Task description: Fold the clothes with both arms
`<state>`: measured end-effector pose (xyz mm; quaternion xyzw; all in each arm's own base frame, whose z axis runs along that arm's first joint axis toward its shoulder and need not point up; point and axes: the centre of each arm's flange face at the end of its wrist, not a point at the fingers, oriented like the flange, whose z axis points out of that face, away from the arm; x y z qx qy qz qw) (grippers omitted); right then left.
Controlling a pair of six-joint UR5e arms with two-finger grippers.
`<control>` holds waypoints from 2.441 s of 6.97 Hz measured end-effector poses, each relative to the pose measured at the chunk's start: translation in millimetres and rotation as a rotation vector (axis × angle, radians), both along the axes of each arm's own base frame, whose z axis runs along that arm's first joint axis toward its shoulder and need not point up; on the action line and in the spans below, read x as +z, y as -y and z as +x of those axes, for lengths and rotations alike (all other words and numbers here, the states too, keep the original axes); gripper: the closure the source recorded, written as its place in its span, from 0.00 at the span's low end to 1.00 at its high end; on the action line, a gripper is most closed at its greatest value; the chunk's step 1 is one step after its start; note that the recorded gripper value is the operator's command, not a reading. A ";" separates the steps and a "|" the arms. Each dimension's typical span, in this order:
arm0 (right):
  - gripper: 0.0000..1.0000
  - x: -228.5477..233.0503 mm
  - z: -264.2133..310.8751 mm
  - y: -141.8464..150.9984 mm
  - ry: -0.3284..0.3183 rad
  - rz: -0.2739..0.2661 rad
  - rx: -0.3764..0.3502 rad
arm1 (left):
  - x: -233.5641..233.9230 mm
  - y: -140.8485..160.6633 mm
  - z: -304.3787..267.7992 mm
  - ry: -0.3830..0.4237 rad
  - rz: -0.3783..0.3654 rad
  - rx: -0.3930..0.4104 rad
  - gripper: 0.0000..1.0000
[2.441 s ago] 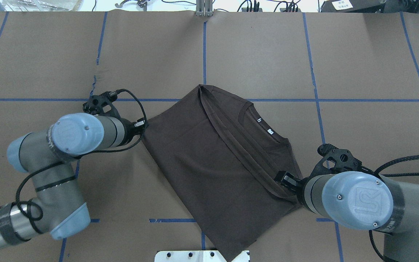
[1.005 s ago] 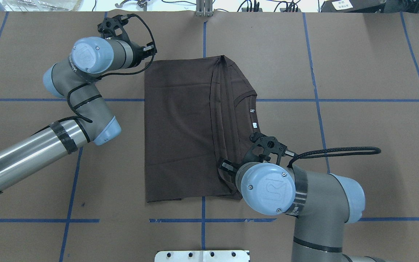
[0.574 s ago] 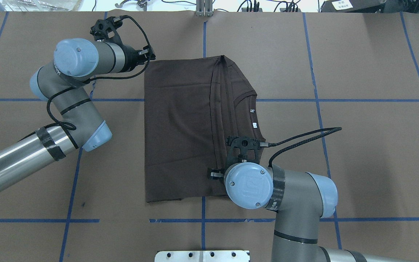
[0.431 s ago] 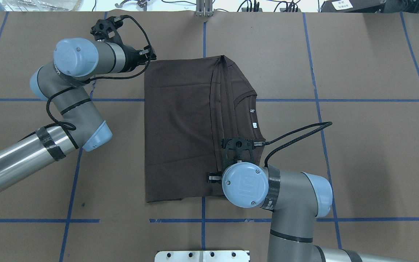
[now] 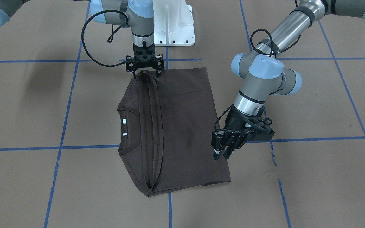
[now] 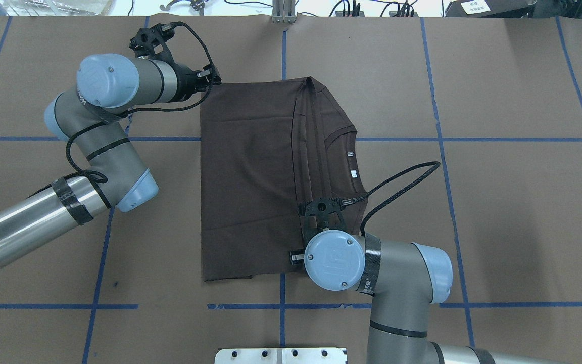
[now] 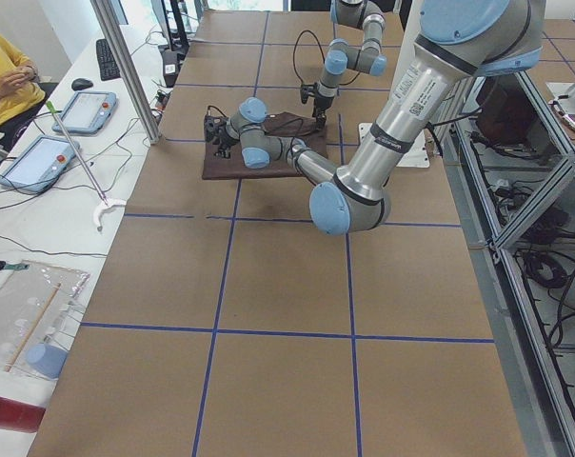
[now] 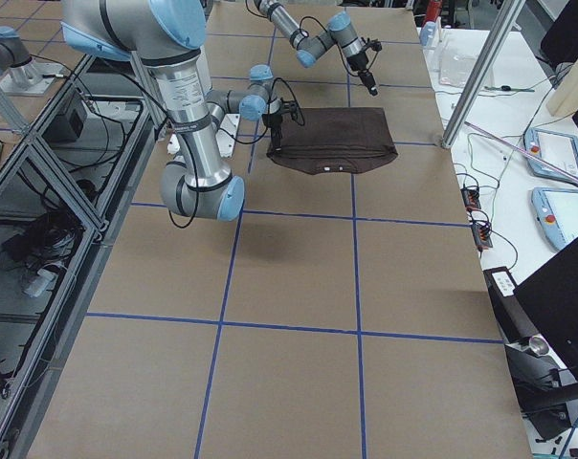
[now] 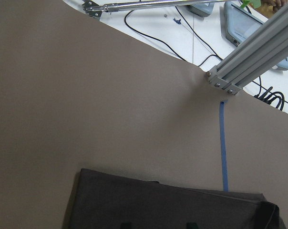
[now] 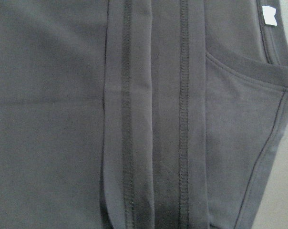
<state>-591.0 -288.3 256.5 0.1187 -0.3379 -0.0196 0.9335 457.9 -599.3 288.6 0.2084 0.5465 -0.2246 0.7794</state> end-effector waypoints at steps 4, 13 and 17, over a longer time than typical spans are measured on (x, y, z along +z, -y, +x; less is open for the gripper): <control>0.00 63.1 45.2 0.9 -0.100 0.079 -0.098 | -10.2 -3.5 -2.7 -0.017 0.012 0.001 0.51; 0.00 33.8 46.8 -11.8 0.402 -0.458 0.453 | -22.3 -12.8 -9.7 -0.047 0.018 0.002 0.51; 0.00 24.2 55.3 -5.6 0.572 -0.514 0.552 | -21.7 -13.1 -9.1 -0.046 0.013 0.002 0.51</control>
